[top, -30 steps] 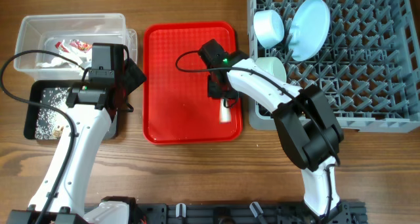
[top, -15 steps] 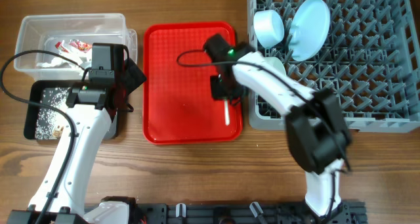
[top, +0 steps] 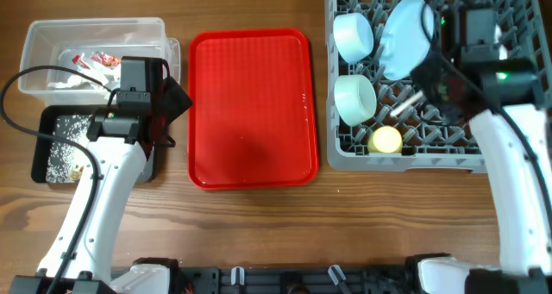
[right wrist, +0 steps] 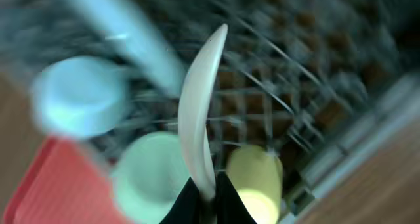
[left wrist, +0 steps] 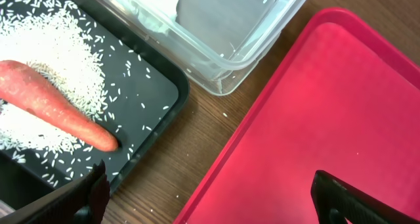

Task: Sort waste into correct bins and load items into the dishwasher rack
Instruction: 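Carry the spoon right and lay it in the rack with the right gripper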

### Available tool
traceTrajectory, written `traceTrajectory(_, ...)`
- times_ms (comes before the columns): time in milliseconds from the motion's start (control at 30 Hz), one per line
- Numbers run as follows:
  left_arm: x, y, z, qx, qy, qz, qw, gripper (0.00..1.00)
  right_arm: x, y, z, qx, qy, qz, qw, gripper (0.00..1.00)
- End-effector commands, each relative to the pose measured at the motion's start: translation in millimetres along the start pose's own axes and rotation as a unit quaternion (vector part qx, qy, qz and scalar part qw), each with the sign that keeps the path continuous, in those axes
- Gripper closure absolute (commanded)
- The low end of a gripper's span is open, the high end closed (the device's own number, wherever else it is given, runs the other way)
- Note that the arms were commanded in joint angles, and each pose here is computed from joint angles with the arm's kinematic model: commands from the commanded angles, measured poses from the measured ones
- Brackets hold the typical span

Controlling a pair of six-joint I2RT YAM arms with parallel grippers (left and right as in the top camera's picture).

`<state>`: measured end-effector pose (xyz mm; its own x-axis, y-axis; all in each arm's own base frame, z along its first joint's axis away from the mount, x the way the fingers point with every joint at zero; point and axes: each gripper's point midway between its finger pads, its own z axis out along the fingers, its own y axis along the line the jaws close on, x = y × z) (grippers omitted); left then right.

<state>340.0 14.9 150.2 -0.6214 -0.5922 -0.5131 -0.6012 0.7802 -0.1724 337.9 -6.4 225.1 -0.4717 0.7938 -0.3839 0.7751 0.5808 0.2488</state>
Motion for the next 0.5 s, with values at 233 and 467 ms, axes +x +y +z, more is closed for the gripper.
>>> traceTrajectory(233,-9.1,-0.5,-5.6,0.001,-0.015,-0.011,1.0,0.0,14.7,-26.3,87.3,0.08,-0.036,0.281,0.956,0.96)
traceTrajectory(467,-9.2,-0.6,-5.6,0.001,-0.015,-0.011,1.0,0.0,5.1,-16.1,108.7,0.071,-0.054,0.285,0.954,0.18)
